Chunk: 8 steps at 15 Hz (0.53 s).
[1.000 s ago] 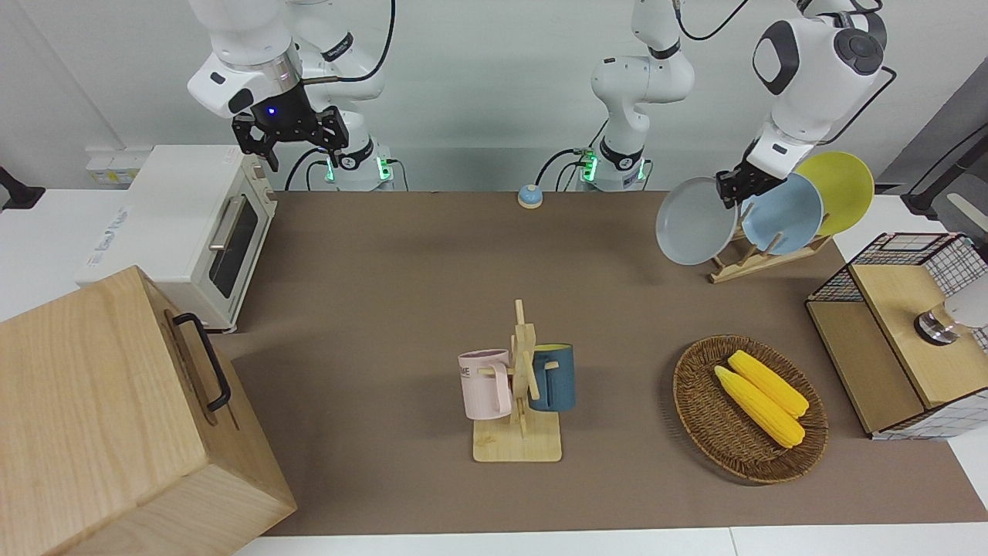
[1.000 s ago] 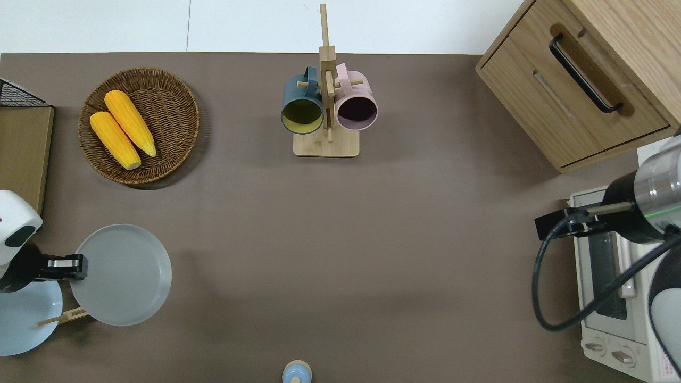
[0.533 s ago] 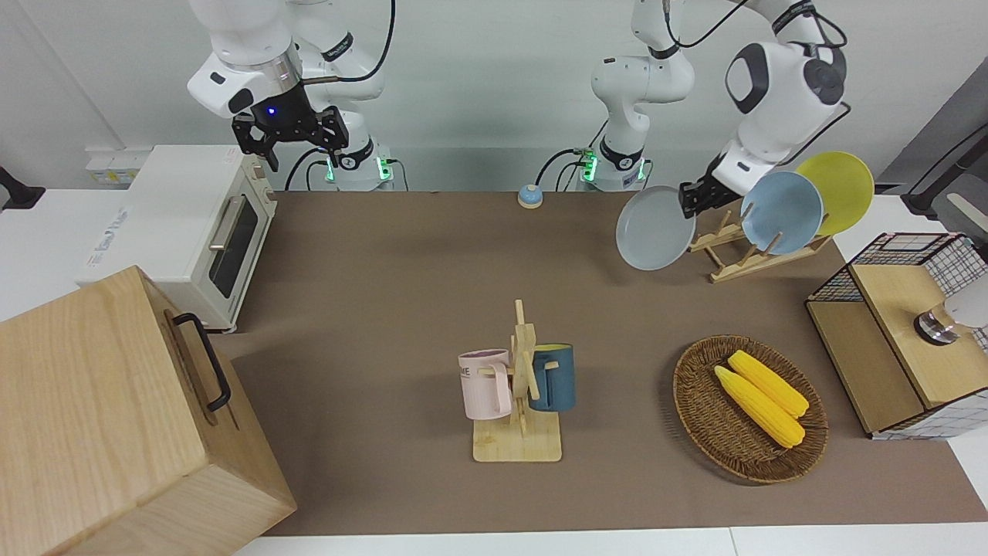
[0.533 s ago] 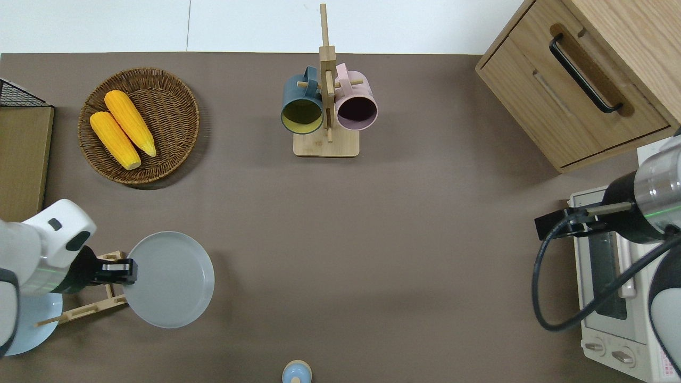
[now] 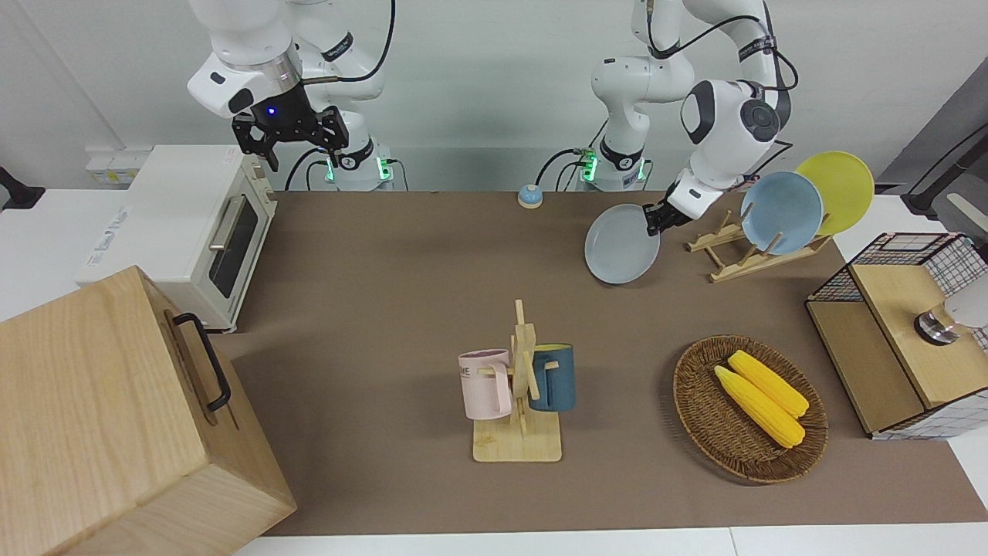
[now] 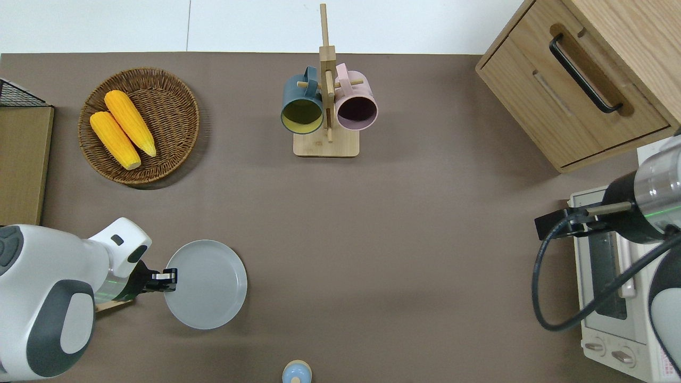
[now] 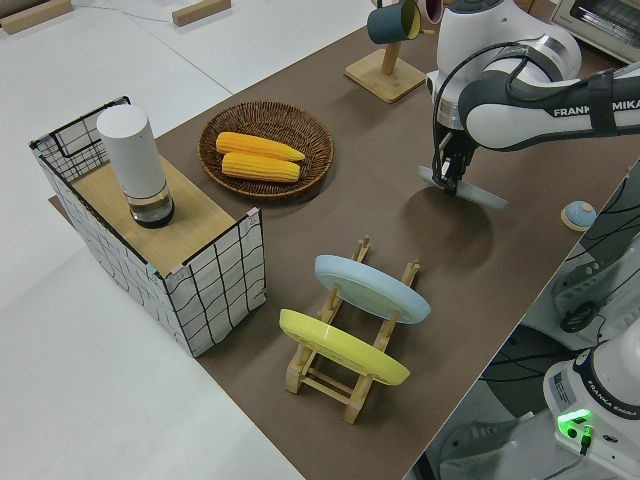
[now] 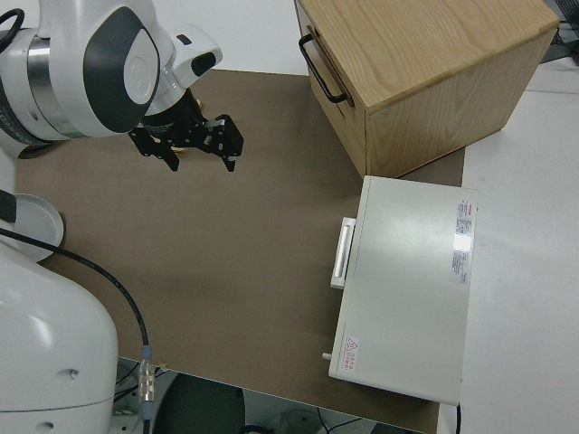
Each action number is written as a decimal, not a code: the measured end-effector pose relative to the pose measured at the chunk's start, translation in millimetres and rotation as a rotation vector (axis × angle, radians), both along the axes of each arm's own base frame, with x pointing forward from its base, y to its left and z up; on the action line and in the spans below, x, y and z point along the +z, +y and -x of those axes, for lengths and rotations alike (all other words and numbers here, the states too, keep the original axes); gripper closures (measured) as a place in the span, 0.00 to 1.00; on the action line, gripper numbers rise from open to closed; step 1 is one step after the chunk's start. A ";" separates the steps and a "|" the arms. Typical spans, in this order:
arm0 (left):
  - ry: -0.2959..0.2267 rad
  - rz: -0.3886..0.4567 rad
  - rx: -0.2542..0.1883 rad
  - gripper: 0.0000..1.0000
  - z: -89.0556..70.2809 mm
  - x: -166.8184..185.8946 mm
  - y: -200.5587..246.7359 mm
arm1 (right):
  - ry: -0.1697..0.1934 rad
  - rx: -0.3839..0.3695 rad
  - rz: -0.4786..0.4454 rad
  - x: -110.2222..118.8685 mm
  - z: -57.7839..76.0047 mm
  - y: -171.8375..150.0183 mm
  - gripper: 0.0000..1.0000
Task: Pick gray plate from low plate rack and place it on table with left arm
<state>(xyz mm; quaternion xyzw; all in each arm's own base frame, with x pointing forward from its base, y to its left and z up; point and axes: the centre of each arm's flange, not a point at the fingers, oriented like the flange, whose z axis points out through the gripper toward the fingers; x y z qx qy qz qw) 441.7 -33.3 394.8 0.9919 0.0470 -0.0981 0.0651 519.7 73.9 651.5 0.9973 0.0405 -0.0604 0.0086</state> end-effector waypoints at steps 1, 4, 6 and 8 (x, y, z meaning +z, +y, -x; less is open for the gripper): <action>0.002 -0.001 0.000 0.77 0.4 -1.0 -0.7 | 0.000 0.000 0.000 0.0 0.0 0.0 0.01; -0.009 -0.011 0.000 0.49 -1.4 2.8 2.5 | 0.000 0.000 0.000 0.0 0.0 0.0 0.01; -0.039 -0.045 -0.018 0.29 -6.7 13.5 7.0 | 0.000 0.000 0.000 0.0 0.0 0.0 0.01; -0.084 -0.067 -0.027 0.08 -15.9 33.2 10.3 | 0.000 0.000 0.000 0.0 0.0 0.0 0.01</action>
